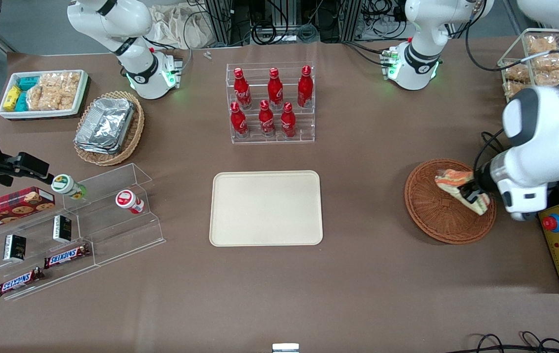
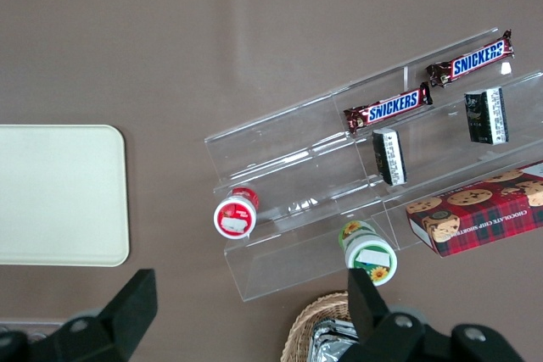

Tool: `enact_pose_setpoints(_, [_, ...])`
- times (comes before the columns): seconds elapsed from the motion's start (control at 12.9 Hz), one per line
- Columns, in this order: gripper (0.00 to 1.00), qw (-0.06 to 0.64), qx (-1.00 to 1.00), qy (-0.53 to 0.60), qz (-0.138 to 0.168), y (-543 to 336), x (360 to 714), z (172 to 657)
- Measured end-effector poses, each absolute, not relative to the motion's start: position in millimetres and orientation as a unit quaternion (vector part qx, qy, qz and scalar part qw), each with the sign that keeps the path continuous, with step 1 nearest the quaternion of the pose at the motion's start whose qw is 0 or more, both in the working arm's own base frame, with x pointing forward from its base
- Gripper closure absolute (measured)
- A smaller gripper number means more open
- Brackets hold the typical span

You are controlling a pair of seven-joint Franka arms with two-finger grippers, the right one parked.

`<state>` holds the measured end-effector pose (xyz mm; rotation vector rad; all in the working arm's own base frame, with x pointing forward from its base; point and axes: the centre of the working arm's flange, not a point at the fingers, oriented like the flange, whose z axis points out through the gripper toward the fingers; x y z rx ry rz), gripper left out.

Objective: Place sandwich from basket to tray
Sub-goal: 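Lift the sandwich and carry it over the cream tray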

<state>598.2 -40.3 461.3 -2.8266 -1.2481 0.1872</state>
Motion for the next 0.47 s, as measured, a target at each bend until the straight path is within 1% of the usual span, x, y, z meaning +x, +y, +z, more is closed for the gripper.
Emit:
enact_pose_setpoints(0.08, [0.84,0.021,-0.916,-0.396,0.059,-49.5,599.1,482.7])
enact_pose_setpoints(0.23, [0.84,0.020,-0.931,-0.360,0.064,-76.8,596.3,502.1])
enact_pose_setpoints(0.47, [0.84,0.017,-0.963,-0.257,0.074,-147.2,584.8,496.5])
